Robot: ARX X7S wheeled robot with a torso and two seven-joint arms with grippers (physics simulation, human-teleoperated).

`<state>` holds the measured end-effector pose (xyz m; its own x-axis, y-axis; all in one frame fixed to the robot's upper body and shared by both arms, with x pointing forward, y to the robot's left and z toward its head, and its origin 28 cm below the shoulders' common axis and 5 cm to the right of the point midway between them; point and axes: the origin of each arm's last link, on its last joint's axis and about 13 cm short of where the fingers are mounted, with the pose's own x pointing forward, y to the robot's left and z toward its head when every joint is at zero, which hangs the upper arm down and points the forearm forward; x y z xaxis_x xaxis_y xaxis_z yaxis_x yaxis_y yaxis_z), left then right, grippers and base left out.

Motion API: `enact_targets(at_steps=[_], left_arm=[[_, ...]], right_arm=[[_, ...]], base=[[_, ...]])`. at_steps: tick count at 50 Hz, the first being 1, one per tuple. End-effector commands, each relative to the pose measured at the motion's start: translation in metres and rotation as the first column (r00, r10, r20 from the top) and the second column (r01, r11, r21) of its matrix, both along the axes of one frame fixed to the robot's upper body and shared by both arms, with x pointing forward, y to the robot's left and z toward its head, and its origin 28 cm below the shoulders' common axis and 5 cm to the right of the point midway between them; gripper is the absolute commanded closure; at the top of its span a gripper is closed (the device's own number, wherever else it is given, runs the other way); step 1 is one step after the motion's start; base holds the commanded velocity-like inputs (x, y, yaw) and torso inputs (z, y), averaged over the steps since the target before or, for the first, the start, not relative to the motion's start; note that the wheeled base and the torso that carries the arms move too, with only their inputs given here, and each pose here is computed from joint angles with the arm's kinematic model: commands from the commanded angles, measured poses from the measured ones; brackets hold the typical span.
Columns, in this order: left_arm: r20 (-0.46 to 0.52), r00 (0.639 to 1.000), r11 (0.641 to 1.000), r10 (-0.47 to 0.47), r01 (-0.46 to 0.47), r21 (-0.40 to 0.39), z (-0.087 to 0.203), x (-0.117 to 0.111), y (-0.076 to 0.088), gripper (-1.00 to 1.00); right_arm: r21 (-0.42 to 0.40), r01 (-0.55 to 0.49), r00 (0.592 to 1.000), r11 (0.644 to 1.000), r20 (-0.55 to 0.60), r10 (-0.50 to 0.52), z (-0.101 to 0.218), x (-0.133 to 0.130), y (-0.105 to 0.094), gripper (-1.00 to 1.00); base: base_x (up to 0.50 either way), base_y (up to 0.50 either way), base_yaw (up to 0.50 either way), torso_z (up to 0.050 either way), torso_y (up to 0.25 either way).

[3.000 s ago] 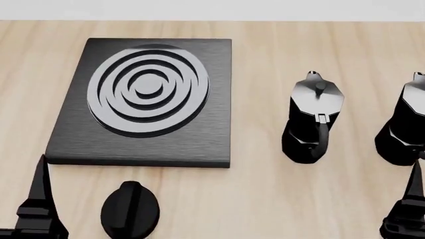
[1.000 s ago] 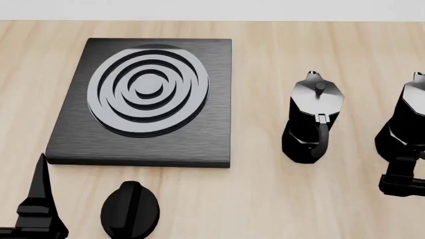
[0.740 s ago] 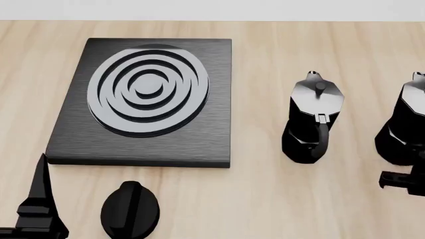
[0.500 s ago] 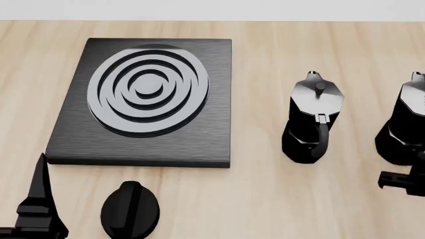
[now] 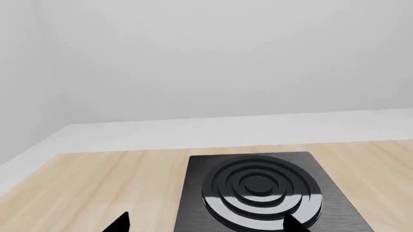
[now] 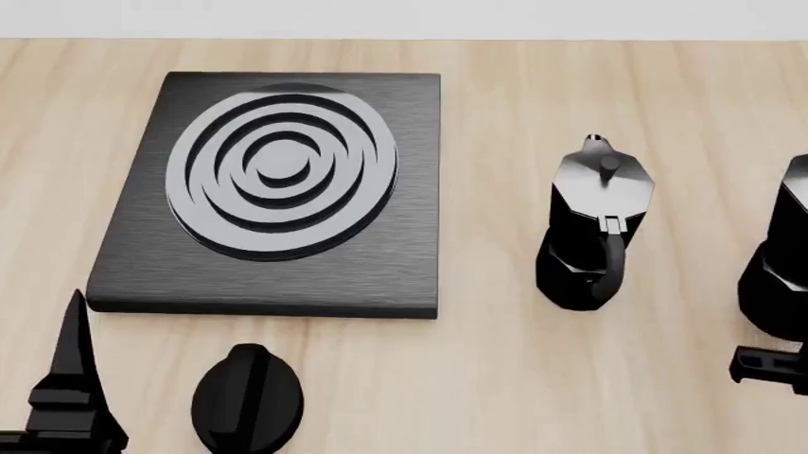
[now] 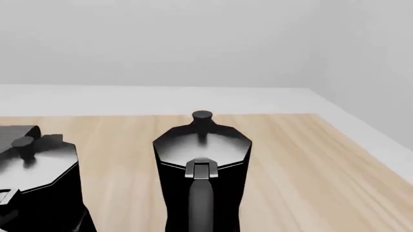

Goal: Put the right moka pot on the stove.

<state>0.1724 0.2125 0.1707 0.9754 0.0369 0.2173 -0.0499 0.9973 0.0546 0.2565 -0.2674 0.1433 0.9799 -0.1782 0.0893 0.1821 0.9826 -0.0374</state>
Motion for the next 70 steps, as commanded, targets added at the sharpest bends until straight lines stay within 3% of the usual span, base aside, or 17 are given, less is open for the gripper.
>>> enact_targets(at_steps=[1, 20, 33, 70], left_arm=[[0.0, 1.0, 1.0, 0.002, -0.002, 0.0, 0.0, 0.0, 0.0, -1.0], [-0.002, 1.0, 1.0, -0.002, 0.002, 0.003, 0.0, 0.0, 0.0, -1.0], [-0.001, 1.0, 1.0, 0.0, 0.0, 0.001, 0.0, 0.0, 0.0, -1.0], [0.001, 1.0, 1.0, 0.008, -0.008, -0.001, 0.0, 0.0, 0.0, -1.0]], right_arm=[[-0.036, -0.017, 0.997, 0.999, 0.071, 0.02, 0.02, -0.036, 0.009, 1.0], [-0.035, -0.027, 0.994, 0.999, 0.107, 0.03, 0.005, -0.096, 0.023, 1.0], [-0.053, -0.048, 0.993, 0.997, 0.103, 0.053, 0.002, -0.116, 0.034, 1.0], [-0.094, -0.264, 0.955, 0.96, 0.112, 0.274, 0.006, -0.107, 0.071, 1.0]], base=[[0.0, 0.0, 0.0, 0.0, 0.0], [0.0, 0.0, 0.0, 0.0, 0.001], [0.0, 0.0, 0.0, 0.0, 0.0], [0.0, 0.0, 0.0, 0.0, 0.001]])
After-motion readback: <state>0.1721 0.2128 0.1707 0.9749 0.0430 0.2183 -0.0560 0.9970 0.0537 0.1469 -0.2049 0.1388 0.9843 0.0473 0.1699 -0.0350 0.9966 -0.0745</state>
